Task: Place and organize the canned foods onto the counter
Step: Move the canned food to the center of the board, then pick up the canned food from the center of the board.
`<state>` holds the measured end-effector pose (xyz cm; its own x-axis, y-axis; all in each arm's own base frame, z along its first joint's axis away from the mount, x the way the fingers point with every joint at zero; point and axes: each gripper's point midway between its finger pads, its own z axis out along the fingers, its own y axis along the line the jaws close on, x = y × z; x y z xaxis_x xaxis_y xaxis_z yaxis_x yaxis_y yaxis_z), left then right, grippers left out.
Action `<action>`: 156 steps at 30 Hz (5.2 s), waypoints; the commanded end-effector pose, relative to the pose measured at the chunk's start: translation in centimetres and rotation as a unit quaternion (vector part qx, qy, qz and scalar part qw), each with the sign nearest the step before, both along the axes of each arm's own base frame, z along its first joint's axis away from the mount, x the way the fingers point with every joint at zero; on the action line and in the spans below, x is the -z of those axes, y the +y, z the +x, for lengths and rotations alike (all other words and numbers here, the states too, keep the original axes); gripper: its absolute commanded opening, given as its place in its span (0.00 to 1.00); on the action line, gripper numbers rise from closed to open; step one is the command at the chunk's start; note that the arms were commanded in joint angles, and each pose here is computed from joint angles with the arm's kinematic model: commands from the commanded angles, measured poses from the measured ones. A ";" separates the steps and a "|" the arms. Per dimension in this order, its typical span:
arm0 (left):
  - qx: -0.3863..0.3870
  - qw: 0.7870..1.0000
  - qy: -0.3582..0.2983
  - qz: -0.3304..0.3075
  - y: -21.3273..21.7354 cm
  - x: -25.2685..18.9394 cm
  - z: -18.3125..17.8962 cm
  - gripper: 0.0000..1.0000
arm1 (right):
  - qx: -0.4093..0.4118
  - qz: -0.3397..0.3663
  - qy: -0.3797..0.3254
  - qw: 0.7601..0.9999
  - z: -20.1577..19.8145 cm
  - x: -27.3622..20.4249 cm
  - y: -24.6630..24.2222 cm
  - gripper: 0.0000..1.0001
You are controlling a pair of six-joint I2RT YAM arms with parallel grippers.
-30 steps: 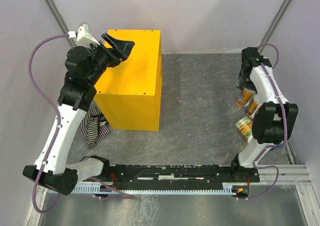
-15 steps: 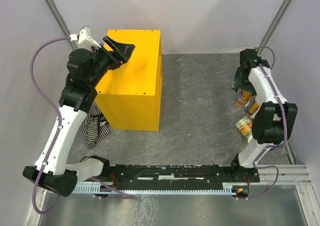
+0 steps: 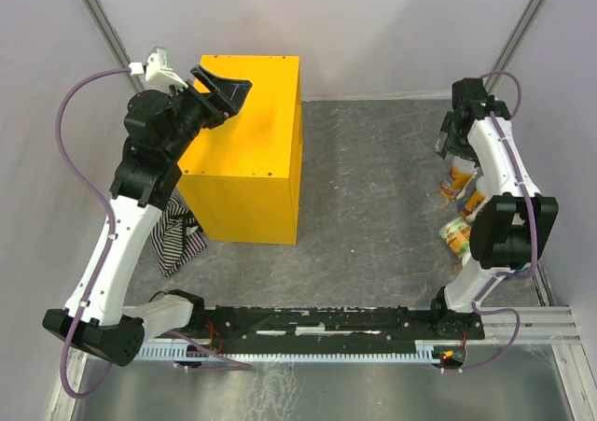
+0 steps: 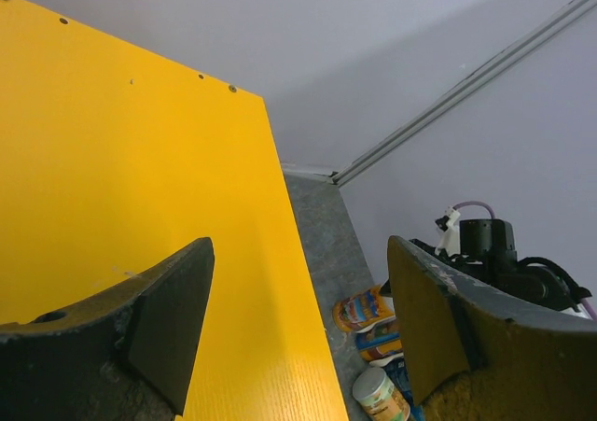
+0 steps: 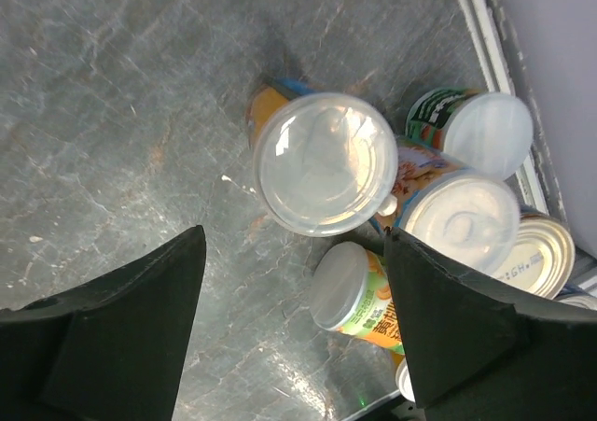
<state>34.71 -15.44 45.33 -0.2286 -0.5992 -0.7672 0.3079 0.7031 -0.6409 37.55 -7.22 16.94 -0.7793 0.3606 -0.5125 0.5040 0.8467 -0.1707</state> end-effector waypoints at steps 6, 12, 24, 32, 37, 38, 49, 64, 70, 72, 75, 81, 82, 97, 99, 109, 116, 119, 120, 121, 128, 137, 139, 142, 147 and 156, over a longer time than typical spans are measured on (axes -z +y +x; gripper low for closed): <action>0.010 0.999 -0.037 -0.013 -0.4 -2.2 -0.1 0.81 | 0.035 -0.031 -0.057 0.997 3.0 -3.6 -2.1 0.91; 0.011 0.999 -0.032 -0.011 -0.6 -1.7 0.3 0.81 | 0.053 -0.034 -0.051 0.997 4.1 -2.2 -3.7 0.95; 0.015 1.000 -0.024 -0.009 -0.9 -0.9 0.9 0.81 | 0.053 0.000 -0.017 0.998 4.1 1.3 -3.9 0.96; 0.015 0.999 -0.025 -0.012 -1.0 -1.0 0.9 0.81 | 0.042 0.025 -0.004 0.999 3.5 2.9 -2.9 0.95; 0.015 1.000 -0.025 -0.012 -0.8 -1.0 0.6 0.81 | 0.038 0.034 0.002 0.999 3.1 3.3 -2.5 0.94; 0.014 1.000 -0.024 -0.012 -0.8 -0.9 0.6 0.81 | 0.037 0.036 0.004 0.999 3.1 3.4 -2.4 0.93; 0.009 1.000 -0.025 -0.007 -0.4 -0.9 -0.2 0.81 | 0.027 0.053 0.004 0.998 2.1 4.0 -1.2 0.72; -0.005 1.000 -0.017 -0.002 0.6 -1.2 -1.5 0.81 | -0.069 0.066 -0.012 0.995 2.0 2.0 6.8 0.34; 0.001 1.000 -0.014 0.001 0.7 -1.5 -2.6 0.80 | -0.123 0.068 -0.022 0.990 1.3 1.2 12.4 0.30; 0.002 1.000 -0.015 0.003 0.8 -1.7 -2.9 0.80 | -0.141 0.073 -0.029 0.987 1.0 1.0 14.4 0.27; 0.003 1.000 -0.007 0.002 0.9 -1.5 -3.4 0.79 | -0.184 0.072 -0.037 0.980 0.0 0.5 18.4 0.24; 0.004 1.000 0.006 -0.003 1.1 -0.9 -4.3 0.79 | -0.236 0.068 -0.042 0.968 -1.8 0.4 23.0 0.22; 0.003 1.000 0.009 -0.002 1.2 -0.7 -4.4 0.79 | -0.245 0.065 -0.042 0.967 -2.2 0.4 23.8 0.22; -0.001 0.999 0.035 0.007 1.9 1.2 -6.2 0.78 | -0.305 0.021 -0.070 0.950 -5.4 2.3 26.5 0.72; -0.001 0.999 0.042 0.011 1.9 1.5 -6.2 0.78 | -0.311 0.024 -0.084 0.946 -5.6 2.1 26.8 0.78; -0.005 0.998 0.053 0.026 2.1 2.2 -6.2 0.78 | -0.338 0.040 -0.125 0.932 -6.1 1.5 27.3 0.99; -0.014 0.998 0.046 0.034 2.8 2.1 -6.8 0.78 | -0.323 0.039 -0.169 0.930 -7.3 1.7 25.9 1.00; -0.013 0.998 0.046 0.036 2.8 2.2 -7.0 0.78 | -0.324 0.037 -0.186 0.927 -7.5 2.1 25.4 0.99; -0.013 0.998 0.046 0.036 2.8 2.2 -7.0 0.78 | -0.325 0.037 -0.192 0.925 -7.5 2.2 25.4 0.99; -0.011 0.998 0.047 0.037 2.7 2.4 -7.0 0.78 | -0.327 0.040 -0.199 0.923 -7.4 2.3 25.4 0.99; -0.007 0.998 0.049 0.047 2.6 2.8 -6.7 0.78 | -0.339 0.048 -0.215 0.915 -7.0 4.3 26.2 0.97; -0.012 0.998 0.039 0.054 2.6 3.4 -5.9 0.78 | -0.352 0.029 -0.247 0.902 -5.3 4.7 26.9 0.89; -0.013 0.998 0.037 0.054 2.6 3.3 -5.8 0.78 | -0.355 0.025 -0.246 0.902 -5.1 4.8 27.0 0.75; -0.016 0.998 0.035 0.054 2.6 3.1 -5.6 0.78 | -0.358 0.027 -0.249 0.900 -5.1 4.5 27.1 0.41; -0.030 0.998 0.028 0.044 3.1 2.1 -5.6 0.77 | -0.352 0.029 -0.262 0.898 -5.3 2.4 26.8 0.18; -0.045 0.998 0.016 0.028 3.7 -0.1 -6.2 0.77 | -0.358 0.014 -0.295 0.886 -4.9 -6.7 26.3 0.08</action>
<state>29.09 -12.41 41.37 -0.2984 -0.5456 -0.7831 0.1820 0.7729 -0.6079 30.06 17.96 12.54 -0.6019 -0.2051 -0.7718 -0.1967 0.9748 -0.1056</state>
